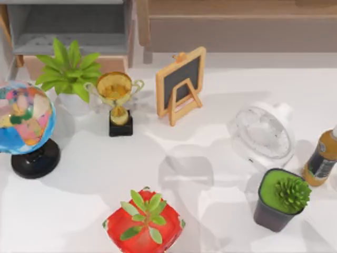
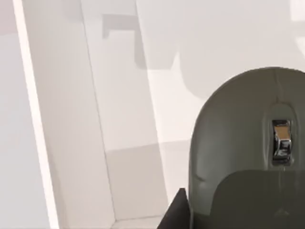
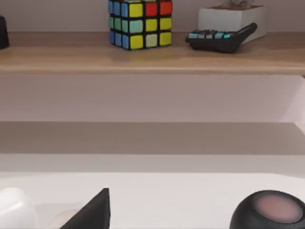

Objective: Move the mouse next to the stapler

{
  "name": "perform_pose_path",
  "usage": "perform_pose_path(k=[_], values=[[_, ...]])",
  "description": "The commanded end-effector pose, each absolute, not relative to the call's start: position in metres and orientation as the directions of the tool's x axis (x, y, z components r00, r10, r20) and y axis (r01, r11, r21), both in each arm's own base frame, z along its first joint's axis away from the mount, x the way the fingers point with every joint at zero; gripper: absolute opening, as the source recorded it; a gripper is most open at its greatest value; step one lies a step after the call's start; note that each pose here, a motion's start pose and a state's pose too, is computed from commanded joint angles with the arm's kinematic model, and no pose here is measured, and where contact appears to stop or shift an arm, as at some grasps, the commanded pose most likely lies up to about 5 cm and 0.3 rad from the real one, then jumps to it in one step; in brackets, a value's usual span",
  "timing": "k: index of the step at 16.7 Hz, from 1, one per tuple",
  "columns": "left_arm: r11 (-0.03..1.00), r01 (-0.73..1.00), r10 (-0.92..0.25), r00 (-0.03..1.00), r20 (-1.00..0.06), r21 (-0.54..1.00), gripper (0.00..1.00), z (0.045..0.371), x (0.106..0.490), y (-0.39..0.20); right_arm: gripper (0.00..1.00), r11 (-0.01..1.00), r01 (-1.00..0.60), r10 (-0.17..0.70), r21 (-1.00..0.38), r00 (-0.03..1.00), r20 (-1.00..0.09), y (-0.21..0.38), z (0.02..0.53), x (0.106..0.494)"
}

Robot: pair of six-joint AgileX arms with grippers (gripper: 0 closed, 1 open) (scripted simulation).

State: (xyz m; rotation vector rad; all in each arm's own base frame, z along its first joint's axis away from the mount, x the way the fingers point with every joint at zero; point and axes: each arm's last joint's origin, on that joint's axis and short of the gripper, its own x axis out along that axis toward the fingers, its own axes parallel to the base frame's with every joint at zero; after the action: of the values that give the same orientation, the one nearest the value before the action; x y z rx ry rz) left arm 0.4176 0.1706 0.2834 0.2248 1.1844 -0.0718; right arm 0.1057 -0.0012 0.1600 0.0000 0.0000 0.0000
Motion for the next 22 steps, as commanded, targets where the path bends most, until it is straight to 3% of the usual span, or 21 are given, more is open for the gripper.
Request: perform_pose_path(k=[4, 8, 13, 22], values=[[0.965, 0.187, 0.089, 0.431, -0.898, 0.186, 0.00, 0.306, 0.379, 0.169, 1.00, 1.000, 0.000, 0.000, 0.000, 1.000, 0.000, -0.001, 0.160, 0.106], [0.964, 0.173, 0.110, 0.433, -0.895, 0.202, 0.00, 0.301, 0.342, 0.167, 1.00, 1.000, 0.000, 0.000, 0.000, 1.000, 0.000, -0.001, 0.160, 0.106], [0.978, 0.132, 0.104, 0.357, -0.928, 0.161, 0.00, 0.260, 0.304, 0.163, 1.00, 1.000, 0.000, 0.000, 0.000, 1.000, 0.000, -0.001, 0.160, 0.106], [0.998, 0.050, 0.017, 0.131, -0.991, 0.024, 0.00, 0.164, 0.252, 0.146, 1.00, 1.000, 0.000, 0.000, 0.000, 1.000, 0.000, -0.001, 0.160, 0.106]])
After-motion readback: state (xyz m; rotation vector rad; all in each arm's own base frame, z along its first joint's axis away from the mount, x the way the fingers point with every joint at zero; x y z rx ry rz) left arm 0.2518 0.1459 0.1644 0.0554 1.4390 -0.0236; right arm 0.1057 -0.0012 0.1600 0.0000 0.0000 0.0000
